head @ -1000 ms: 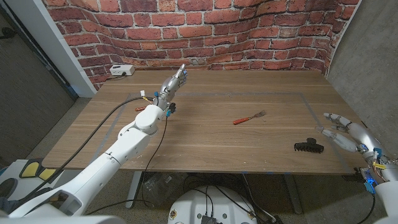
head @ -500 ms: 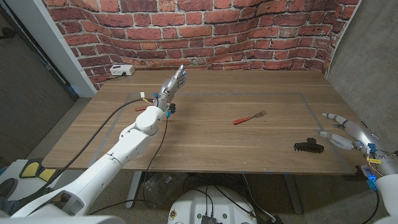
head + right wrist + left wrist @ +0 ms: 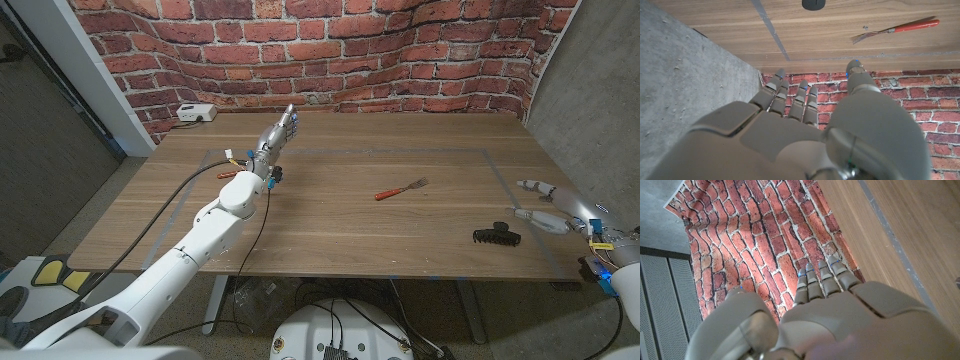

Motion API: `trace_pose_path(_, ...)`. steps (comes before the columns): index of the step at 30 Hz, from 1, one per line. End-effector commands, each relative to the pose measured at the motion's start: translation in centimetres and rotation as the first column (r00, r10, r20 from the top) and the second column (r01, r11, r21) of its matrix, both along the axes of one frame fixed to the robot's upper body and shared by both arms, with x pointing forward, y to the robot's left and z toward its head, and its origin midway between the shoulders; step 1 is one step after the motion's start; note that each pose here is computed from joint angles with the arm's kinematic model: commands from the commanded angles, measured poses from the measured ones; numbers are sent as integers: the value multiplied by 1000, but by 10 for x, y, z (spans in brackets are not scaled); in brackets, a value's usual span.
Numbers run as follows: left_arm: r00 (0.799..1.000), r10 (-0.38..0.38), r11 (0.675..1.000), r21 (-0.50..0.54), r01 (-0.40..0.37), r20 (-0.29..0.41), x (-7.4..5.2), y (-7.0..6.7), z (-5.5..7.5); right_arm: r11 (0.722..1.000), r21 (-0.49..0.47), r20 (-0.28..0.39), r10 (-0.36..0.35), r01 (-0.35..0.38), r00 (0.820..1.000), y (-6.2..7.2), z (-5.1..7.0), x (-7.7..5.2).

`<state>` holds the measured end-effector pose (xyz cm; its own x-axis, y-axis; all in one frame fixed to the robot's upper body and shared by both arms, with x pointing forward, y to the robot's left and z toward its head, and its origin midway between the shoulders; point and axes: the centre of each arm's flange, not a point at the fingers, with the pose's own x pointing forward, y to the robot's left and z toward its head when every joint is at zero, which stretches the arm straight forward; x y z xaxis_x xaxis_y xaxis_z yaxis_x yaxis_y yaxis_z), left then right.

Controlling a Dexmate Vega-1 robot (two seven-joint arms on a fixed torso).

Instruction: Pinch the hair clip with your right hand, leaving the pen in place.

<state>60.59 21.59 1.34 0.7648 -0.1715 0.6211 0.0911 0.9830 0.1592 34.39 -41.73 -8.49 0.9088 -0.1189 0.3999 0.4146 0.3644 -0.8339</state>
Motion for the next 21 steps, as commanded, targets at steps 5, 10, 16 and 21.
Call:
trace_pose_path(5, 1000, -5, 1000, -18, 5, -5, 0, 4, -4, 994, -102, -171, -43, 26, 984, 2, 24, 6)
trace_pose_path(10, 1000, -5, 1000, -17, 5, -4, 0, 5, -5, 991, -129, -205, -45, 19, 978, 3, 26, 7)
trace_pose_path(16, 1000, -4, 1000, -20, 4, -4, 0, 6, -7, 987, -159, -226, -53, 16, 973, 8, 27, 5)
trace_pose_path(21, 1000, -8, 1000, -18, 8, -6, 1, 4, -7, 981, -194, -262, -61, 9, 963, 10, 28, 7)
